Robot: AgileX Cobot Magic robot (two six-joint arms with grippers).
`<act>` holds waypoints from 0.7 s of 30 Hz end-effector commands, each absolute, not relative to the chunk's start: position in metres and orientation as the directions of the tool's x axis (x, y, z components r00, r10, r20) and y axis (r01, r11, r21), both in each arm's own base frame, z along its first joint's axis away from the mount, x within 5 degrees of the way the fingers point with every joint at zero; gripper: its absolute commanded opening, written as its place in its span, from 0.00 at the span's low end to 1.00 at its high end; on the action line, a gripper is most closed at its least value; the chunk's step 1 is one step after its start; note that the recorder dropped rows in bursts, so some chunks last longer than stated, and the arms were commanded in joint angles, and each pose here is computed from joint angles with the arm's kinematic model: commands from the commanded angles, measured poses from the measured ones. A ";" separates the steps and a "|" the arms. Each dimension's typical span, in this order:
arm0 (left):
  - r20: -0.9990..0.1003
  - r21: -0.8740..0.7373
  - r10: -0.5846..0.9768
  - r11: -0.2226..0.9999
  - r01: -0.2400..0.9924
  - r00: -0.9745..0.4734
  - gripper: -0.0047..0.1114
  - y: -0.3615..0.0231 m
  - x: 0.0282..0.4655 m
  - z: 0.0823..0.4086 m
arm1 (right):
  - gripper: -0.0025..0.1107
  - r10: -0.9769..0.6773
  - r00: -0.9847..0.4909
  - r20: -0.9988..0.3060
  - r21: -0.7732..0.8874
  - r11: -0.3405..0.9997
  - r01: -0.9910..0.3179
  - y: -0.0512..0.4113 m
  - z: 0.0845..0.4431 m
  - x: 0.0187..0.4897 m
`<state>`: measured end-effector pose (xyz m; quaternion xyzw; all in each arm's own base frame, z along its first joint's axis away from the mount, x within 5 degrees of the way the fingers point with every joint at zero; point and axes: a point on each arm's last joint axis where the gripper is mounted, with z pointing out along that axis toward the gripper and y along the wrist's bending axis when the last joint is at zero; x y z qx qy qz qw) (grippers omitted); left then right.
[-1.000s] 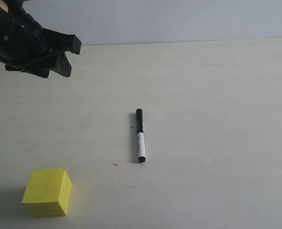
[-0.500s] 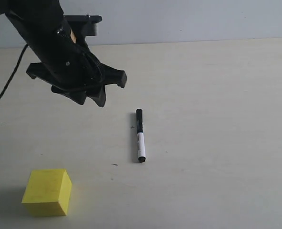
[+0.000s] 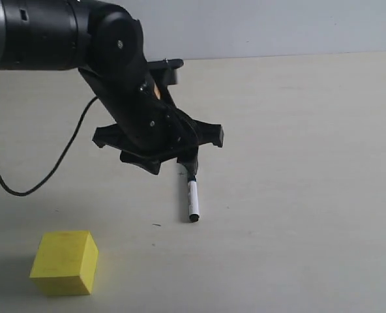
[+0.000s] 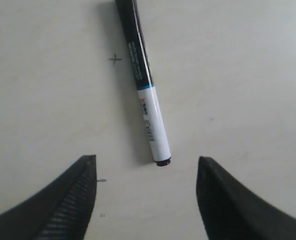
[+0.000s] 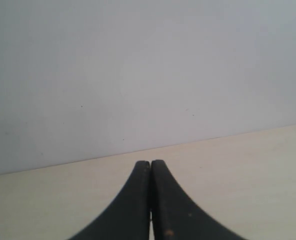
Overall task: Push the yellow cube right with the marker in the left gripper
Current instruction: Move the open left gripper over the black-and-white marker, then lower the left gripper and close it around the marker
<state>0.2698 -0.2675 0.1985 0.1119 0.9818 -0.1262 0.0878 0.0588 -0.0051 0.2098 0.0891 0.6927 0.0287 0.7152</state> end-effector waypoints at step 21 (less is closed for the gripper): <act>-0.040 -0.100 0.134 0.986 0.137 -0.990 0.54 -0.315 0.294 0.142 | 0.02 0.166 0.057 -0.984 0.171 0.982 0.085 -0.005 0.210 0.058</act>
